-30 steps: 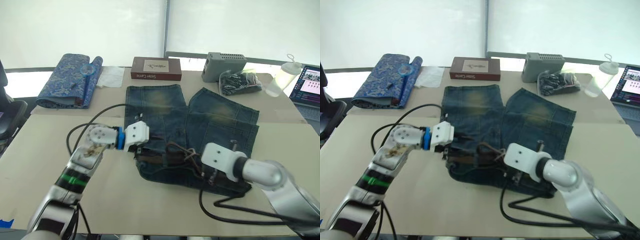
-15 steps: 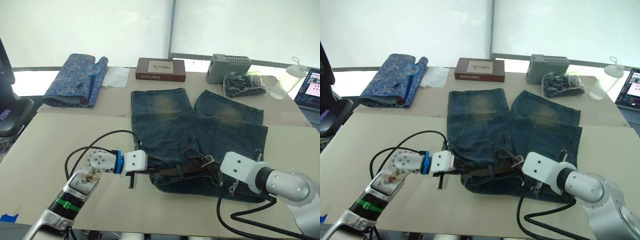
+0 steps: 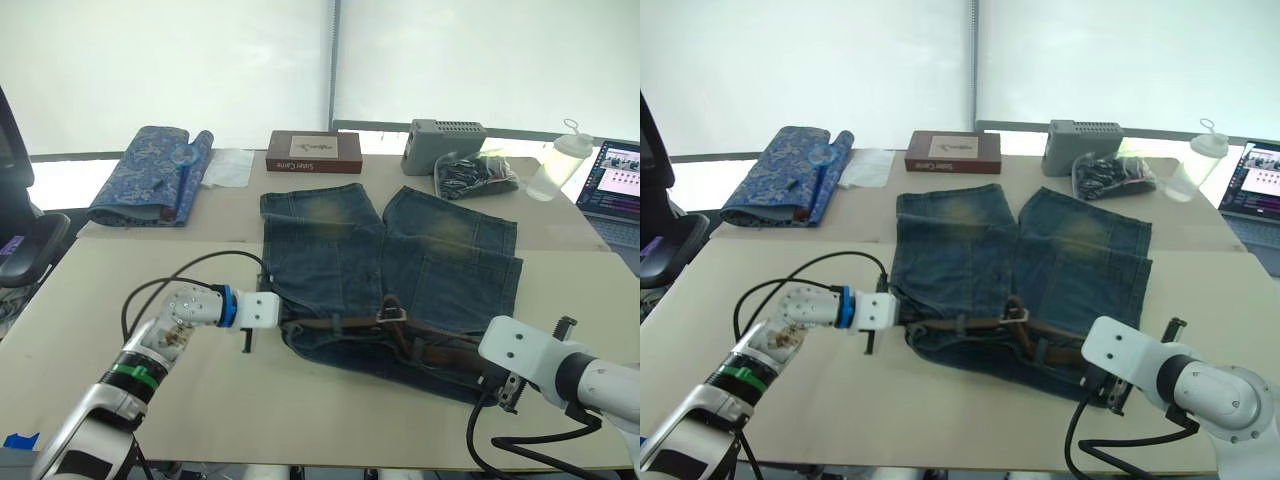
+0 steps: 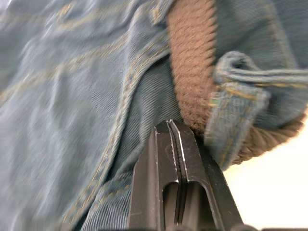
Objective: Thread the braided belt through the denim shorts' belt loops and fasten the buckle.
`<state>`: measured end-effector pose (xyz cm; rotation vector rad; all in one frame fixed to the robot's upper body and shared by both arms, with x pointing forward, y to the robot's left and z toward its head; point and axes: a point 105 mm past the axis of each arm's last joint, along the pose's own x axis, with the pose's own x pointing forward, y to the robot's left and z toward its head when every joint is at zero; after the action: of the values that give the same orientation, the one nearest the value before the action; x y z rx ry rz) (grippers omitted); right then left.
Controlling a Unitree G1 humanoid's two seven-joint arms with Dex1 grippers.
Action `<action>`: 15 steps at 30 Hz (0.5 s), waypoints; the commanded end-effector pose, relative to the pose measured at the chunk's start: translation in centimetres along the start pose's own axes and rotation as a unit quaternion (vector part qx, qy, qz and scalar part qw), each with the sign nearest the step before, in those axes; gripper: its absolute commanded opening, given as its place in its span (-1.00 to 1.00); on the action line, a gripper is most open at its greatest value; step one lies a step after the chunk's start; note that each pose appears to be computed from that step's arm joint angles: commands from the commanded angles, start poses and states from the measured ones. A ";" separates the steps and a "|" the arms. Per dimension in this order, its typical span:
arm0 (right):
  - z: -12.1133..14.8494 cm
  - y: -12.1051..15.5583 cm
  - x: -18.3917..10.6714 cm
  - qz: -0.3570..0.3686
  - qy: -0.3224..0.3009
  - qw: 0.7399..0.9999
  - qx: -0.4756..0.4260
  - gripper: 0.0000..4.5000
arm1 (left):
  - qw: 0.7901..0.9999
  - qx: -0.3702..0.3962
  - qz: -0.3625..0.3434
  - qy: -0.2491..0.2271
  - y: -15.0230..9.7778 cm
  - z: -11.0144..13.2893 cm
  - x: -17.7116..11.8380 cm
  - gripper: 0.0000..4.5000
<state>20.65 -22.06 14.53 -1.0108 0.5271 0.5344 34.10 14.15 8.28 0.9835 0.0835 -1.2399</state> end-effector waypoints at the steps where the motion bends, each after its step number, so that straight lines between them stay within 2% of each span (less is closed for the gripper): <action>1: -0.5 -1.2 -1.2 -0.040 0.022 0.999 -0.030 -1.00 | 0.991 -0.052 -0.017 0.124 -1.4 -6.4 -2.7 -0.98; 5: -0.9 -0.9 -1.3 -0.036 0.033 0.998 -0.042 -1.00 | 0.990 -0.048 -0.010 0.131 -1.0 -7.0 -3.4 -0.98; 7: -0.8 -0.5 -1.2 -0.033 0.025 0.999 -0.033 -1.00 | 0.991 -0.068 0.002 0.118 -1.0 -6.9 -3.8 -0.98; 8: -0.6 -0.1 -1.1 -0.027 0.013 0.999 -0.019 -1.00 | 0.991 -0.078 0.008 0.105 -1.0 -6.6 -3.9 -0.98; 10: 0.6 1.2 -0.5 0.002 -0.046 0.998 0.043 -1.00 | 0.993 -0.111 0.017 0.047 -1.0 -4.9 -4.0 -0.98; 12: 1.9 2.5 -0.2 0.035 -0.104 0.990 0.092 -1.00 | 0.985 -0.170 0.024 -0.009 -0.9 -3.1 -4.5 -0.98; 14: 2.7 3.5 -0.1 0.057 -0.144 0.978 0.137 -0.66 | 0.969 -0.242 0.030 -0.046 -0.7 -1.5 -5.1 -1.00; 15: 3.1 4.0 -0.1 0.070 -0.162 0.971 0.160 -0.56 | 0.960 -0.273 0.024 -0.062 -0.9 -0.6 -5.6 -1.00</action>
<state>18.79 -18.80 12.59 -0.6173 0.4413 0.6595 32.39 19.34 8.77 0.5473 0.2723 -1.1174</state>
